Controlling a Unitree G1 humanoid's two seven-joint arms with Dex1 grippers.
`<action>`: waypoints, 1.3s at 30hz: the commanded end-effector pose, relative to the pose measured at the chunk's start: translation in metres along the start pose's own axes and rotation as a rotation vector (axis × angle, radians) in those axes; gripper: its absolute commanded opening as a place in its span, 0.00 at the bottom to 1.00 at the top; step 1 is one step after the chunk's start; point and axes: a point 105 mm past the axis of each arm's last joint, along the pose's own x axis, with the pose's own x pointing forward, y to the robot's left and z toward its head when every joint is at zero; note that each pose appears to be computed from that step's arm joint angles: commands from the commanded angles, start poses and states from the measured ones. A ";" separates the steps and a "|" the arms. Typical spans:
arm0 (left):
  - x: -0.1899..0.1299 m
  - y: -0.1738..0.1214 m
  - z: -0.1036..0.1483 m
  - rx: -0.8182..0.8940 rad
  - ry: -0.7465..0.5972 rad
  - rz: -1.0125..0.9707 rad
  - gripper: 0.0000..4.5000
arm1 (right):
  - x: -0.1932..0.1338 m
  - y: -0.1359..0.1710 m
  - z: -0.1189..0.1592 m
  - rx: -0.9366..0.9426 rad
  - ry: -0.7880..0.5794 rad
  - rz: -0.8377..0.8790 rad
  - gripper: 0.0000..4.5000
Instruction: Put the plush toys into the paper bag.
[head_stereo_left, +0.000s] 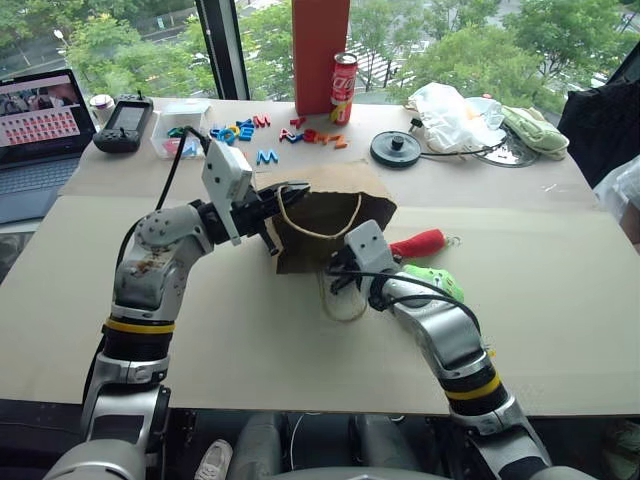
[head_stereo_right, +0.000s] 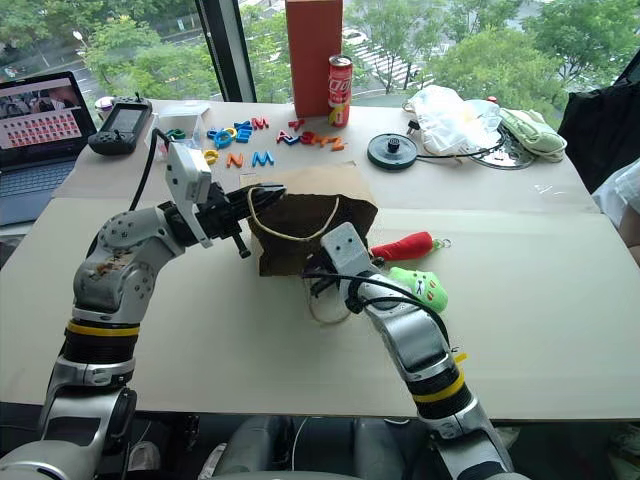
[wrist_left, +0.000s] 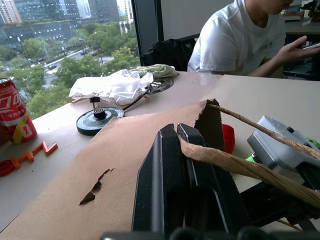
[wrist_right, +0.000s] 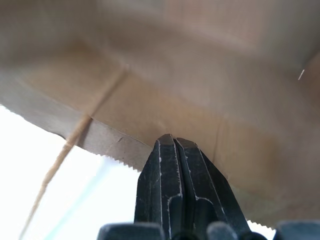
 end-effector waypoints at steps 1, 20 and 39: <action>-0.001 0.003 0.003 0.036 0.011 0.017 0.00 | -0.021 -0.003 0.030 0.055 -0.090 0.033 0.01; 0.000 0.004 -0.001 0.042 0.021 0.015 0.00 | -0.060 -0.130 -0.008 -0.259 0.224 -0.307 0.99; -0.001 0.005 0.000 0.055 0.023 0.026 0.00 | -0.028 -0.135 -0.052 -0.077 0.333 -0.174 0.85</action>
